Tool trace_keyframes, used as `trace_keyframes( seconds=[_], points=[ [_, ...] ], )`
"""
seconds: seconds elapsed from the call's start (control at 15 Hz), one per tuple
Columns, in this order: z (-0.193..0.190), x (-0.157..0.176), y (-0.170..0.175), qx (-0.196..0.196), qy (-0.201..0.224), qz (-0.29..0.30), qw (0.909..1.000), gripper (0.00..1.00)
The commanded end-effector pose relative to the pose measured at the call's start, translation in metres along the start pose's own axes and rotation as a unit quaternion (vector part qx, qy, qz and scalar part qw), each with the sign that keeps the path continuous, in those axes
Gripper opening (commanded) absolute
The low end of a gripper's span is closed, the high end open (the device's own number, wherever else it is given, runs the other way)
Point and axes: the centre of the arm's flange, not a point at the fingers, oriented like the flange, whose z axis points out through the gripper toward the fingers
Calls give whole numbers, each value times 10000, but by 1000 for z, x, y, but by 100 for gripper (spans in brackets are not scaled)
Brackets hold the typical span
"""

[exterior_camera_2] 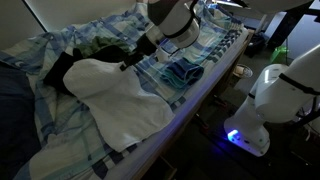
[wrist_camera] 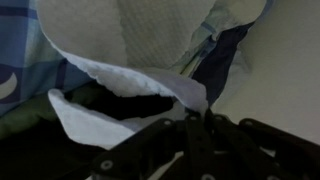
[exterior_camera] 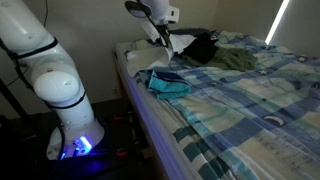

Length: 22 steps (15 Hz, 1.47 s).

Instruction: Fold the towel

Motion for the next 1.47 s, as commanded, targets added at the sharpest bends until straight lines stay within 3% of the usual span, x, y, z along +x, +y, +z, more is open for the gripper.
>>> trace_keyframes(
  seconds=[0.0,0.67,1.07,1.4],
  points=[
    [-33,-32,-16,80,-27,-208,9997,1],
    [-16,-89,-15,527,-951,-50,9941,1],
    [-11,-102,-13,581,-1272,-74,9901,1],
    [-1,-98,-5,551,-1236,-97,9907,5]
  ],
)
